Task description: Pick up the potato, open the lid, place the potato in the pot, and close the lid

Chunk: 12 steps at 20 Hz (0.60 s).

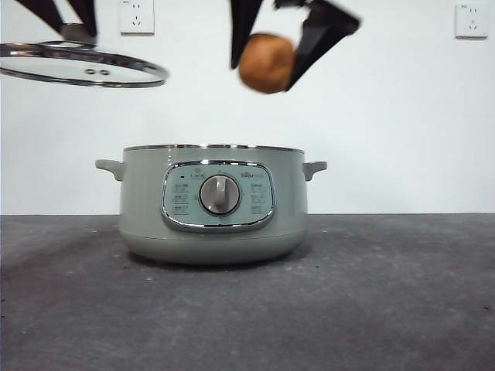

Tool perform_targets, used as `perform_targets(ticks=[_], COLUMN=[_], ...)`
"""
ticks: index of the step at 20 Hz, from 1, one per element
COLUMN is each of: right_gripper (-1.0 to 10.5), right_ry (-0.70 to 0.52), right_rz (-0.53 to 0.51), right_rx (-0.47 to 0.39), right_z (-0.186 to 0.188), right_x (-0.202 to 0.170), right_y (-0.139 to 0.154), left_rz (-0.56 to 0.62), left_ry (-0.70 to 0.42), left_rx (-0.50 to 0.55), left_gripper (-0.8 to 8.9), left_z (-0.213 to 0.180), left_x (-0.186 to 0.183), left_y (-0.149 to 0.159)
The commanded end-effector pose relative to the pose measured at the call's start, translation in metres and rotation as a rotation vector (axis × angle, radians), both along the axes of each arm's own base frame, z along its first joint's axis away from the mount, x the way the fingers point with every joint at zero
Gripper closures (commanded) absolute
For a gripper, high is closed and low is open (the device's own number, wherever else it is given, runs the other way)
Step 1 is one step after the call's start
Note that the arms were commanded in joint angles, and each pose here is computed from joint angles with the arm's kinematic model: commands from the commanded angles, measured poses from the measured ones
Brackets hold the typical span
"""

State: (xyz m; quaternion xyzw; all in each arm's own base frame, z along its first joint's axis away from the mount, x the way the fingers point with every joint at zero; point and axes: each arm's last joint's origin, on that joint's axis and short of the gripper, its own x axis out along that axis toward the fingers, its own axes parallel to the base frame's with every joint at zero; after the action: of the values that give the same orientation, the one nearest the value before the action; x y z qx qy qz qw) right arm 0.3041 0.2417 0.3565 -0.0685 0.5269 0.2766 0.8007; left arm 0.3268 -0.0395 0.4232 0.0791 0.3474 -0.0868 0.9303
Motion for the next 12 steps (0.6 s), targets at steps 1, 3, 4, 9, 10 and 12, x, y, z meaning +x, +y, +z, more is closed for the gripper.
perform_targets(ticks=[1,3,4,9,10,12], right_gripper=[9.5,9.5,9.5,9.5,9.5,9.5], right_ry=[-0.002,-0.007,-0.005,0.01,0.006,-0.003], right_rz=[0.003,-0.007,-0.013,-0.013,-0.012,-0.013], right_rx=[-0.004,-0.002,-0.004,-0.026,-0.025,-0.016], right_z=[-0.012,-0.028,-0.038,-0.085,-0.091,-0.102], right_x=[0.03,0.056,0.067,0.097,0.101,0.107], right_y=[0.017,0.03,0.034,0.051,0.053,0.057], left_rz=[0.017,0.043,0.052,0.045,0.042,0.042], left_ry=[-0.027,-0.023,-0.024,-0.025,-0.028,-0.03], left_rx=[0.001,0.002,0.002,-0.014,-0.012,-0.012], left_gripper=[8.23,8.23,8.23,8.23,8.23,8.23], left_z=[0.007,0.006,0.006,0.006,0.006,0.007], left_x=[-0.003,-0.003,-0.003,-0.002,-0.002,-0.001], left_y=[0.01,0.019,0.022,0.028,0.028,0.028])
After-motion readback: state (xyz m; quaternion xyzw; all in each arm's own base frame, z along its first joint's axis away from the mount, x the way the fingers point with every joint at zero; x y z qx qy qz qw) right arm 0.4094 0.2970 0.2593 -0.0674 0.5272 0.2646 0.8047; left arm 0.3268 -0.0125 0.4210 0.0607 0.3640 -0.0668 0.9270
